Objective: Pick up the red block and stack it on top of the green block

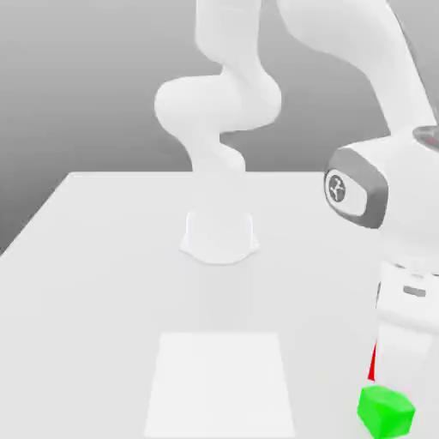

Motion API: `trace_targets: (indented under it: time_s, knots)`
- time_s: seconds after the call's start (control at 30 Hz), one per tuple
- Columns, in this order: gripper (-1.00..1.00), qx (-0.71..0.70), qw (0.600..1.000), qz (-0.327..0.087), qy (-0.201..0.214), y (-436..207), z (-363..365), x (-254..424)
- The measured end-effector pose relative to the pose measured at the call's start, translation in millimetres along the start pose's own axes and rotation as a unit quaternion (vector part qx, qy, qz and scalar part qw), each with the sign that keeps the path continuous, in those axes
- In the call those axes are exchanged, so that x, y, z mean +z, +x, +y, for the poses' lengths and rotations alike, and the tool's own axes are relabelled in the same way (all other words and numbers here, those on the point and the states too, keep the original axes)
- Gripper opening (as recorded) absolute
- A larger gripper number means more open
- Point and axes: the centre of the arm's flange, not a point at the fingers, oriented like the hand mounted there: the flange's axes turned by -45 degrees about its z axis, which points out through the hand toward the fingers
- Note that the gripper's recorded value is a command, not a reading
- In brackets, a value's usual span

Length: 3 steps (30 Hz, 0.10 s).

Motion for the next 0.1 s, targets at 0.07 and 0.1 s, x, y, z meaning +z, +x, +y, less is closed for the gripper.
trace_targets:
  time_s: [0.07,0.1]
  knots:
    - [1.0,0.0,1.0,0.0,0.0,0.0,0.0,0.0]
    - [1.0,0.0,1.0,0.0,0.0,0.0,0.0,0.0]
